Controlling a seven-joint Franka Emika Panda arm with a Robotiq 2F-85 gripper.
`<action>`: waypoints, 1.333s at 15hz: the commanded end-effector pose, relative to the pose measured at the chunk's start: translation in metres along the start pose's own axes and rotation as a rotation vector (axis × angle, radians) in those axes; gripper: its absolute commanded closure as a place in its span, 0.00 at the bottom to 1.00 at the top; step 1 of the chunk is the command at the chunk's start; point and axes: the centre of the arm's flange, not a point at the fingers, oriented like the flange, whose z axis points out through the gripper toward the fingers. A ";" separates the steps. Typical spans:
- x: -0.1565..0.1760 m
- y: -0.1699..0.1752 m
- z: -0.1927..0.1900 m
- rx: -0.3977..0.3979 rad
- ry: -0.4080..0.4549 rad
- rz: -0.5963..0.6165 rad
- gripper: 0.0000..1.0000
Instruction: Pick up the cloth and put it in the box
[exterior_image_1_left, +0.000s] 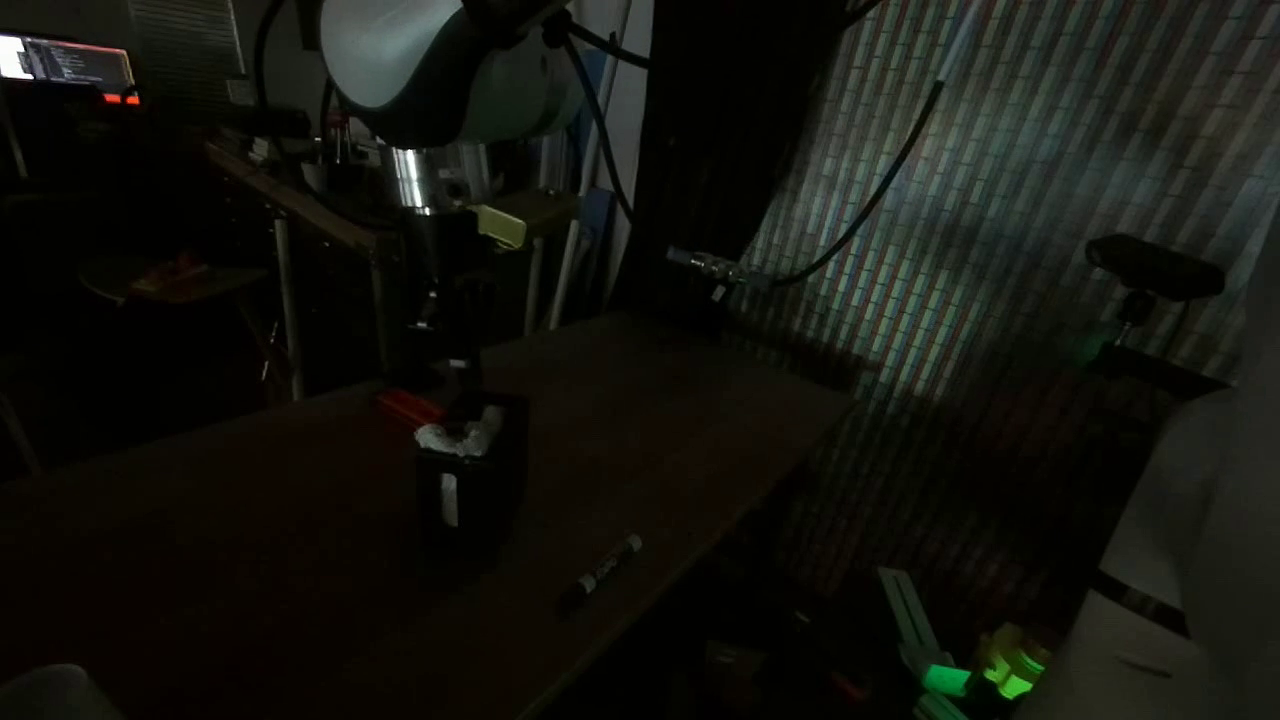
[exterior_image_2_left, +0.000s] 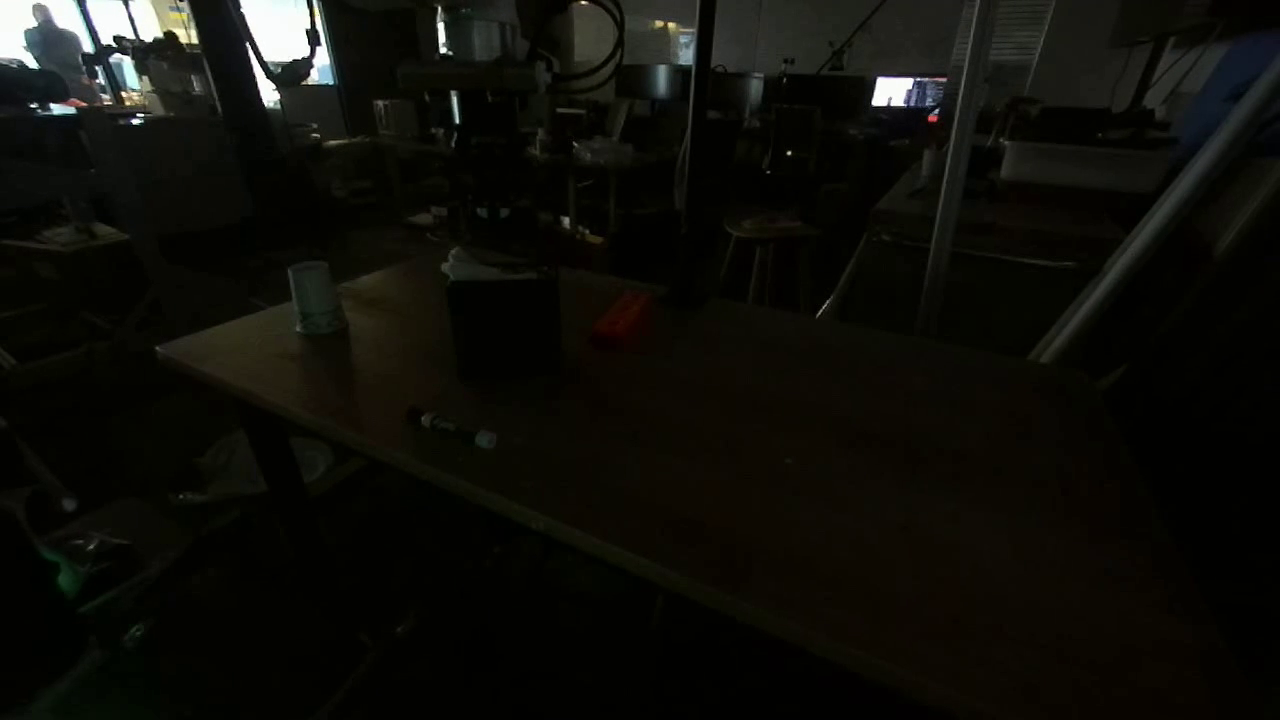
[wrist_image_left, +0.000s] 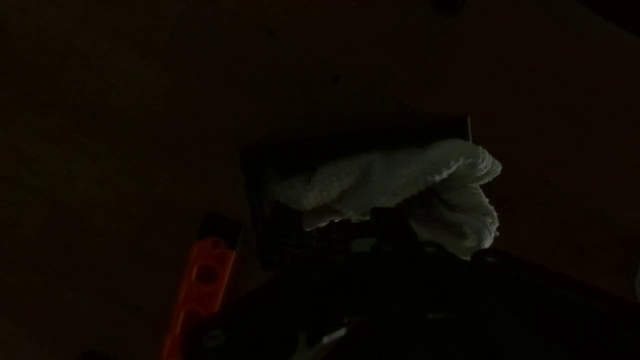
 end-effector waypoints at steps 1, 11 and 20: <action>0.016 0.006 0.009 0.003 0.011 -0.079 1.00; 0.034 0.015 0.077 0.068 -0.054 -0.152 1.00; 0.041 -0.005 0.146 0.268 -0.090 -0.143 1.00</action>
